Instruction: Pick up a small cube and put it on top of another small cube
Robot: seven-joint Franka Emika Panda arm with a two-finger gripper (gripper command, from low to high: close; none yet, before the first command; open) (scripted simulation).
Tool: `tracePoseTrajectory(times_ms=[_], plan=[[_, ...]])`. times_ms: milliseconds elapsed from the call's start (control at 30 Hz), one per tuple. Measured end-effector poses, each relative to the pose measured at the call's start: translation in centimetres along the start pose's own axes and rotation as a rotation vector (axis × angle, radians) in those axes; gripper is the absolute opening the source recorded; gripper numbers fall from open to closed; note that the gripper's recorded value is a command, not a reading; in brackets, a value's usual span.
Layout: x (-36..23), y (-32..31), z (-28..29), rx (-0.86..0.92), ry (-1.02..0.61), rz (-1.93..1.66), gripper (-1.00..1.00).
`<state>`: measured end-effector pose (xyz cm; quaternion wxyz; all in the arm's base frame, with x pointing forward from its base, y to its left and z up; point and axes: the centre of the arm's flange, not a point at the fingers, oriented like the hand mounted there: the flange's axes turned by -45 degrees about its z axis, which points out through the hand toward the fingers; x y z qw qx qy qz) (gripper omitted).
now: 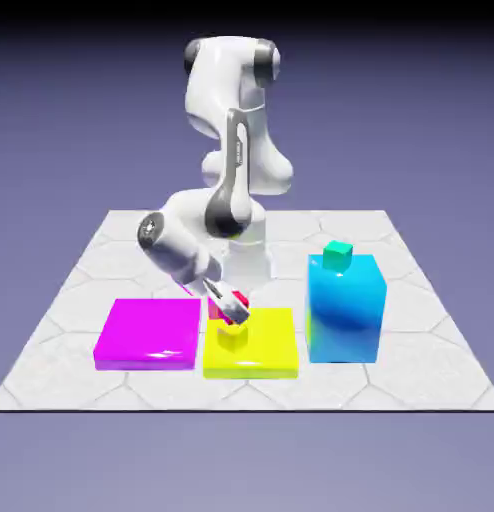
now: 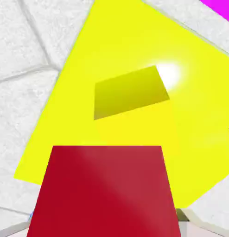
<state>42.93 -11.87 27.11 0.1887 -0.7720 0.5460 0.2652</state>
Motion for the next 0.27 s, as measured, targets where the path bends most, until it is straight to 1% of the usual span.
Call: tracePoseTrajectory(times_ms=[33, 133, 167, 233, 267], plan=[[0.0, 0.0, 0.0, 0.000, 0.000, 0.000, -1.00], [1.0, -0.1, 5.3, 0.001, -0.001, -0.002, -1.00], [1.2, 0.0, 6.6, 0.000, 0.000, -0.001, 1.00], [1.2, 0.0, 6.6, -0.003, 0.001, -0.001, 1.00], [0.9, -0.1, 4.9, -0.002, -0.001, -0.002, 1.00]])
